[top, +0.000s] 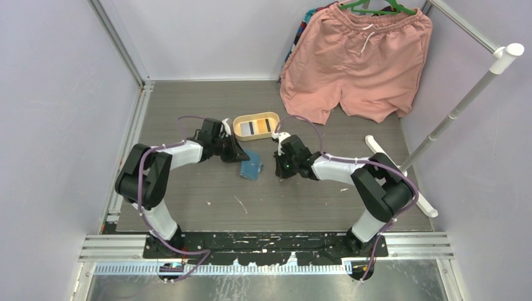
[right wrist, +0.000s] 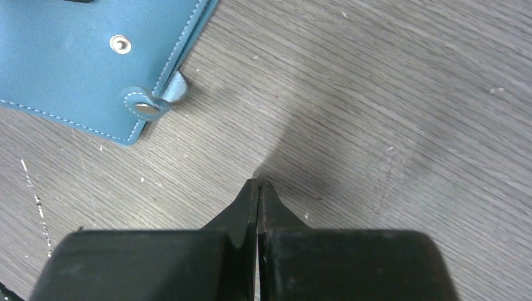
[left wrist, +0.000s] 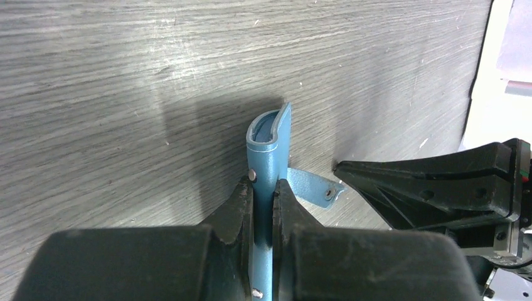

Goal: Take the credit cards out of the card holder

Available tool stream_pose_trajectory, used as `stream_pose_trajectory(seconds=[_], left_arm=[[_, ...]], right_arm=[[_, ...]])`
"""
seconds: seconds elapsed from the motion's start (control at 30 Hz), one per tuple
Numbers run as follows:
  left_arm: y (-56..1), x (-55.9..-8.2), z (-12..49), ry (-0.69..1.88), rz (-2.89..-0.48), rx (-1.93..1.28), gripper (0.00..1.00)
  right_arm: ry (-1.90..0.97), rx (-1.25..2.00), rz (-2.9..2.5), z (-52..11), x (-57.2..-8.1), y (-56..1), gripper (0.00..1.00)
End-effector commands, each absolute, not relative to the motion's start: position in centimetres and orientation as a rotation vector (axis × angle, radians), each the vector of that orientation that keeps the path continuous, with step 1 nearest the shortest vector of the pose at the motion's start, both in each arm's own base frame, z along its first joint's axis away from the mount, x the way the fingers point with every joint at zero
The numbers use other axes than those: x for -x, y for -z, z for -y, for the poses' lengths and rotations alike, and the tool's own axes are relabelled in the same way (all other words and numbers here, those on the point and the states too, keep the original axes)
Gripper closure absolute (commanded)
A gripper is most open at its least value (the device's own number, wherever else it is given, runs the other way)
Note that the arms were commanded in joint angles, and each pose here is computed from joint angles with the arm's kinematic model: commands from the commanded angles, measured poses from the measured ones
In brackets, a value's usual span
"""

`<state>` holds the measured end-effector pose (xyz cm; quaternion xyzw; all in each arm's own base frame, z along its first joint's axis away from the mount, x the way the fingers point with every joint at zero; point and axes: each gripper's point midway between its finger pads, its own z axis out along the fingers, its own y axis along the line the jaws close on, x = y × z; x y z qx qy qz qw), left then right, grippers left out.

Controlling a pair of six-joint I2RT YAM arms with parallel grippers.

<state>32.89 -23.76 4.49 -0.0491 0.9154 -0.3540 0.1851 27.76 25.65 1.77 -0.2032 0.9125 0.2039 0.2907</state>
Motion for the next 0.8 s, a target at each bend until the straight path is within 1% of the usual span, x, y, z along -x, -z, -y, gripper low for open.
stream_pose_trajectory(seconds=[0.0, 0.07, 0.1, 0.13, 0.17, 0.23, 0.33, 0.53, 0.67, 0.77], left_arm=[[-5.1, -33.8, 23.1, 0.963, -2.48, 0.138, 1.0], [-5.9, -34.0, 23.3, 0.987, -2.437, 0.128, 1.0], [-6.3, -34.0, 23.3, 0.994, -2.414, 0.122, 1.0], [-7.1, -34.2, 23.3, 1.0, -2.383, 0.115, 1.0], [-7.6, -34.3, 23.3, 1.002, -2.359, 0.112, 1.0], [-8.9, -34.6, 23.3, 1.008, -2.301, 0.11, 1.0], [-10.5, -34.8, 23.4, 1.027, -2.221, 0.124, 1.0], [-12.0, -35.0, 23.9, 1.084, -2.137, 0.152, 1.0], [-12.7, -35.1, 24.2, 1.107, -2.11, 0.145, 1.0], [-13.2, -35.1, 24.2, 1.111, -2.09, 0.144, 1.0]], right_arm=[[-0.388, 0.532, -2.484, -23.4, -27.6, -2.3, 0.89], [-0.416, 0.503, -2.425, -23.9, -28.4, -4.0, 0.62], [-0.444, 0.475, -2.388, -24.3, -28.9, -5.1, 0.51], [-0.478, 0.437, -2.348, -24.7, -29.2, -6.4, 0.44], [-0.513, 0.403, -2.315, -25.2, -29.6, -7.4, 0.41], [-0.606, 0.348, -2.26, -26.5, -30.1, -9.4, 0.37], [-0.753, 0.29, -2.199, -28.7, -30.6, -11.6, 0.34], [-0.989, 0.267, -2.158, -33.0, -31.4, -12.8, 0.34], [-1.038, 0.234, -2.169, -34.2, -32.0, -12.6, 0.34], [-1.027, 0.211, -2.176, -34.2, -32.4, -12.2, 0.38]])
